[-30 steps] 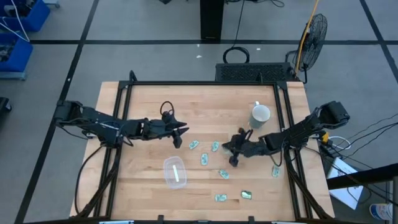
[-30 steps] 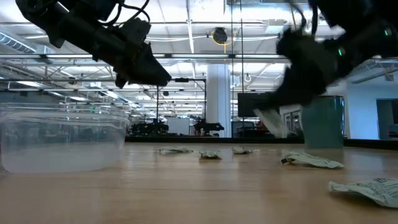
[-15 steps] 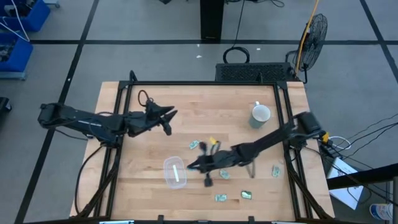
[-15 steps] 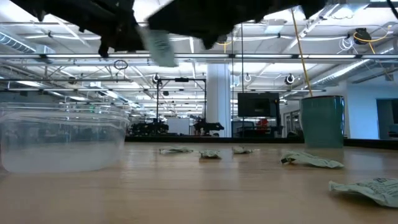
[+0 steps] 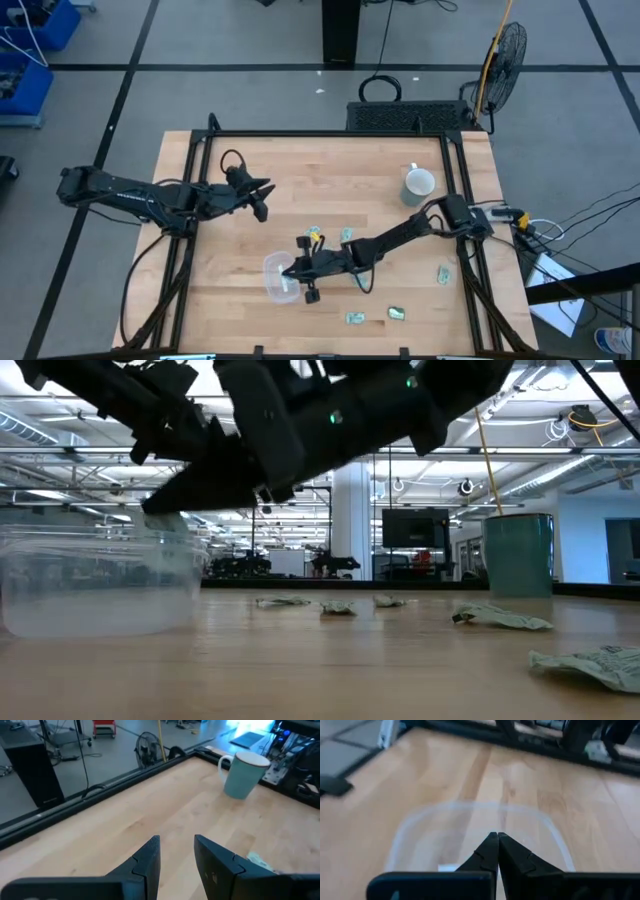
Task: Pick and place Stevia / Truvia into bins
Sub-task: Put the stevia packet into the transparent container
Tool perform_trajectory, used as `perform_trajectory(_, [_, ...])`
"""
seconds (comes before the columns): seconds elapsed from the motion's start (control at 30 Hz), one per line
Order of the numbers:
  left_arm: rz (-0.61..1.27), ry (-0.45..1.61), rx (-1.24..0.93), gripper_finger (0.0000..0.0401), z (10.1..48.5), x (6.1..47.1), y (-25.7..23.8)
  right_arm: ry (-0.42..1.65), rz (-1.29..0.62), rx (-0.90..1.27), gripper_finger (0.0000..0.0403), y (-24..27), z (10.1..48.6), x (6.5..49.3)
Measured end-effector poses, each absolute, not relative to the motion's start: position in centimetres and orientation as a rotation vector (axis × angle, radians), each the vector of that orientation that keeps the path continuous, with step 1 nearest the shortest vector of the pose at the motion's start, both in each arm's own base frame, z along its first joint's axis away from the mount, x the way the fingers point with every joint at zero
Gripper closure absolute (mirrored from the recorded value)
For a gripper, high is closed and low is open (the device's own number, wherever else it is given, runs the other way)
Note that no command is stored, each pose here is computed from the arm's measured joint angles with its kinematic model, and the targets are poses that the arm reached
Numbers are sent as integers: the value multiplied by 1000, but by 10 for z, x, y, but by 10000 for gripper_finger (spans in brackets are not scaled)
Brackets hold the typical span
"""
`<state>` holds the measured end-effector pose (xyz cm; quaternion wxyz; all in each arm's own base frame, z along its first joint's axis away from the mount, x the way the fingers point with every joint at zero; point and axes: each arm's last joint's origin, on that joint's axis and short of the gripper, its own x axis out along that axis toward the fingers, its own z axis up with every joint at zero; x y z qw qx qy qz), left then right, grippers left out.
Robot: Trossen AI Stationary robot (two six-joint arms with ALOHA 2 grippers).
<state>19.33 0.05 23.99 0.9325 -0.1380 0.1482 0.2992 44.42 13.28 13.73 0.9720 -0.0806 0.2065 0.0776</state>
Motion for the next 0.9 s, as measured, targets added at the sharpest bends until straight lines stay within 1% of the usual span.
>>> perform_trajectory(0.1, [599,303,-278,277,240,193,-2,432,160,-171,385,133,137,443])
perform_trajectory(0.27, [593,304,-276,277,240,193,-3,432,180,-203,345,139,142,440])
perform_trajectory(0.37, [595,305,-274,277,240,193,-3,470,194,-209,327,143,158,432])
perform_trajectory(0.47, [593,310,-260,277,240,193,-3,579,209,-231,322,144,181,414])
perform_trajectory(0.57, [594,313,-258,277,240,193,-3,752,193,-184,321,141,209,384])
perform_trajectory(0.7, [594,318,-247,277,239,193,-3,985,112,-43,321,142,242,328])
perform_trajectory(0.8, [598,317,-241,277,240,193,-3,1118,49,46,321,148,247,280])
perform_trajectory(0.9, [598,318,-240,277,240,193,-3,1179,-24,179,321,153,242,233])
